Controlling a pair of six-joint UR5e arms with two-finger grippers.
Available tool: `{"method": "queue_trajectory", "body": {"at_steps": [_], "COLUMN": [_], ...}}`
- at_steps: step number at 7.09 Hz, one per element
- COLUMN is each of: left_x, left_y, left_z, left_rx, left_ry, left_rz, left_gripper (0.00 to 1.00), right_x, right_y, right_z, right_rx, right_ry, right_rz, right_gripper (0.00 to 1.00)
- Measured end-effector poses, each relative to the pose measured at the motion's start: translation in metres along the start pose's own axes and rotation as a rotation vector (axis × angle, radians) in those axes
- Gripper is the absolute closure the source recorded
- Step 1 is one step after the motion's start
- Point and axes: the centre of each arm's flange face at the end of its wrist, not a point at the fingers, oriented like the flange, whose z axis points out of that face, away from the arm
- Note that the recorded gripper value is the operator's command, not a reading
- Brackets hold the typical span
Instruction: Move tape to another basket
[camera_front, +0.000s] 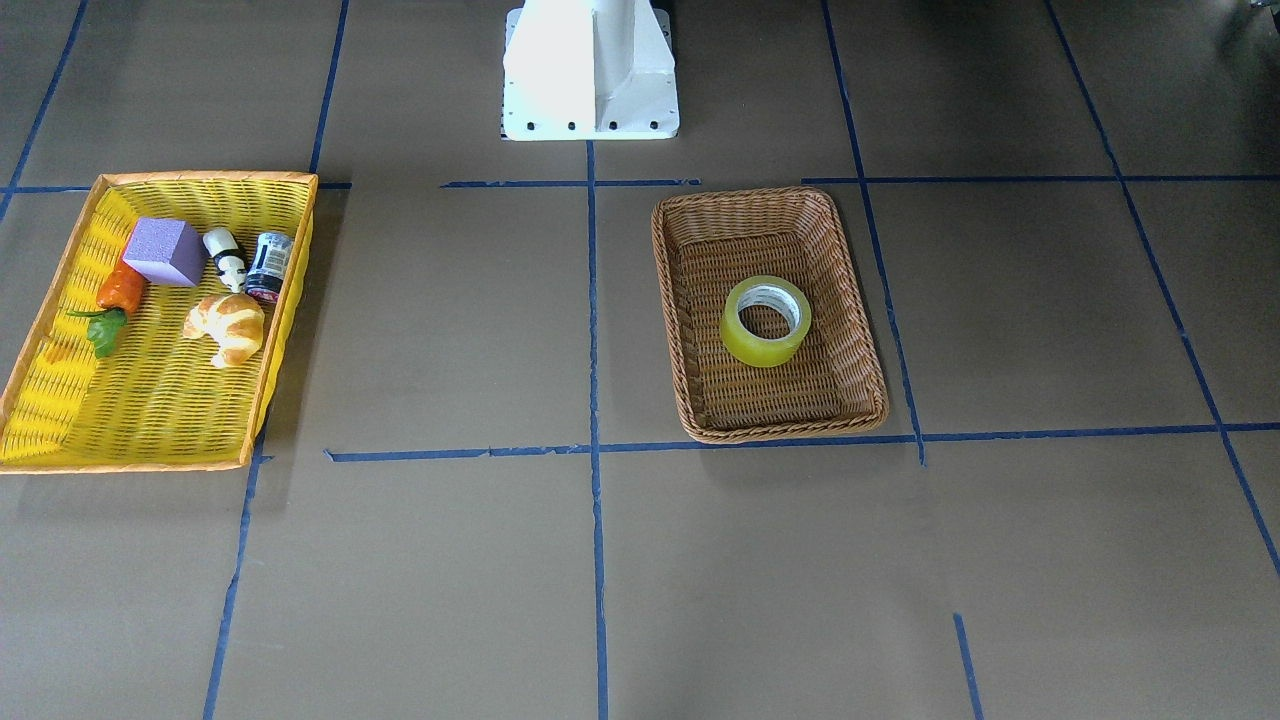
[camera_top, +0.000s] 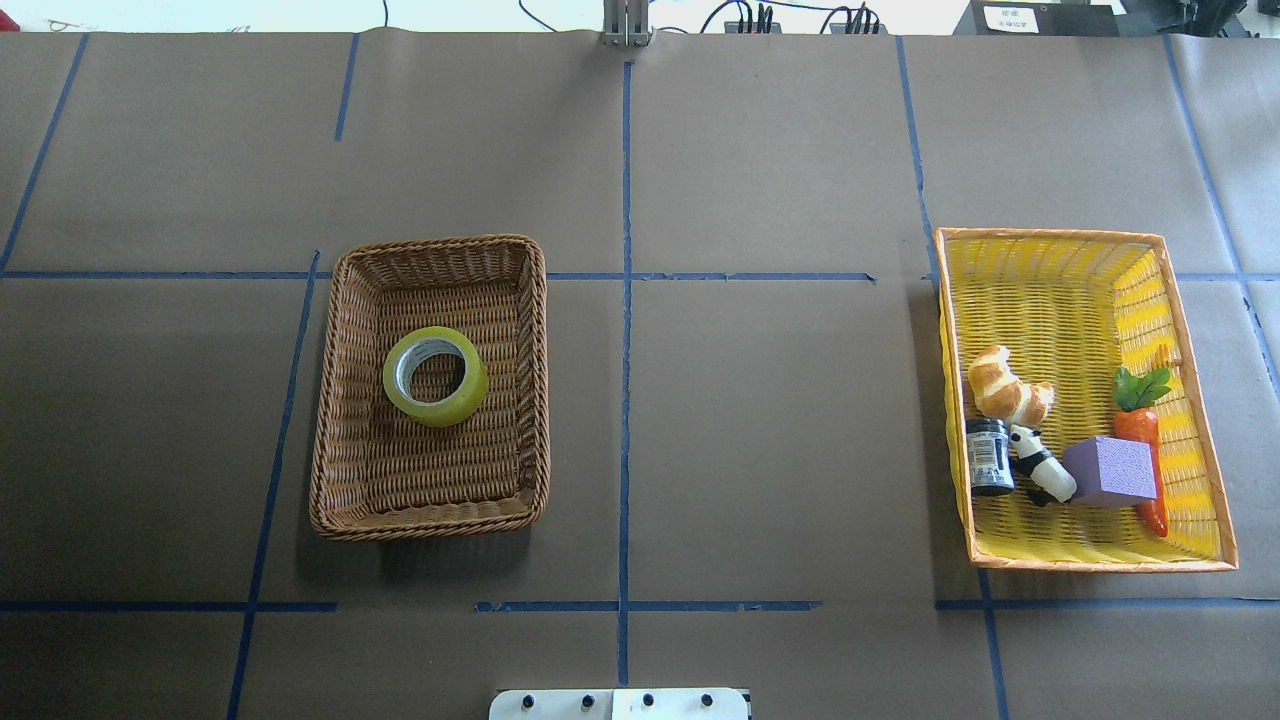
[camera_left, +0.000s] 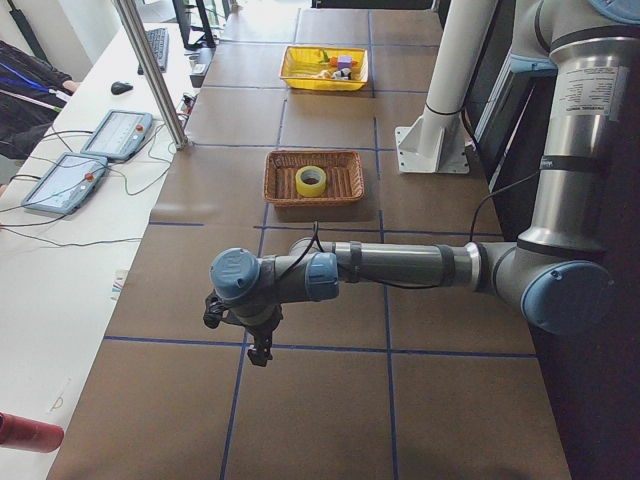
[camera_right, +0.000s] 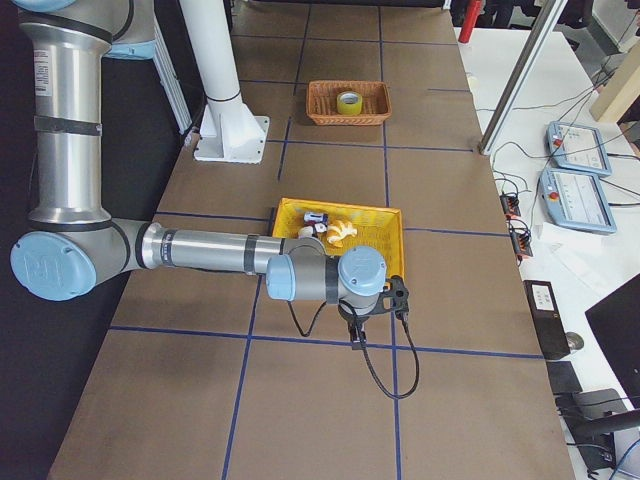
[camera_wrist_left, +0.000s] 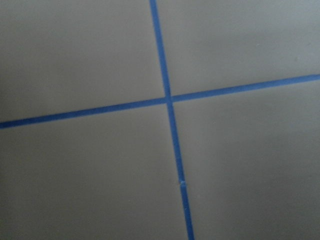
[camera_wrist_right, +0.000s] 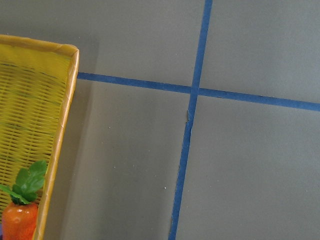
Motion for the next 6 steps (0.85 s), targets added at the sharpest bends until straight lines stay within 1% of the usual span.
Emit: {"method": "queue_trajectory", "body": {"at_steps": [2,6], "left_x": [-0.0065,-0.0060], "left_y": [0.0107,0.0122], "left_z": [0.0083,0.0084], "left_rx": [-0.004,-0.003], "left_ry": [0.000,-0.002], "left_rz": [-0.003,0.001], "left_gripper": [0.00,0.00], "right_x": [-0.0010,0.0012], "right_y": [-0.0010,0.0002], "right_z": [-0.0009,0.0005], "right_rx": [0.000,-0.002], "right_ry": [0.000,0.006], "right_rz": [0.000,0.000], "right_gripper": [0.00,0.00]}}
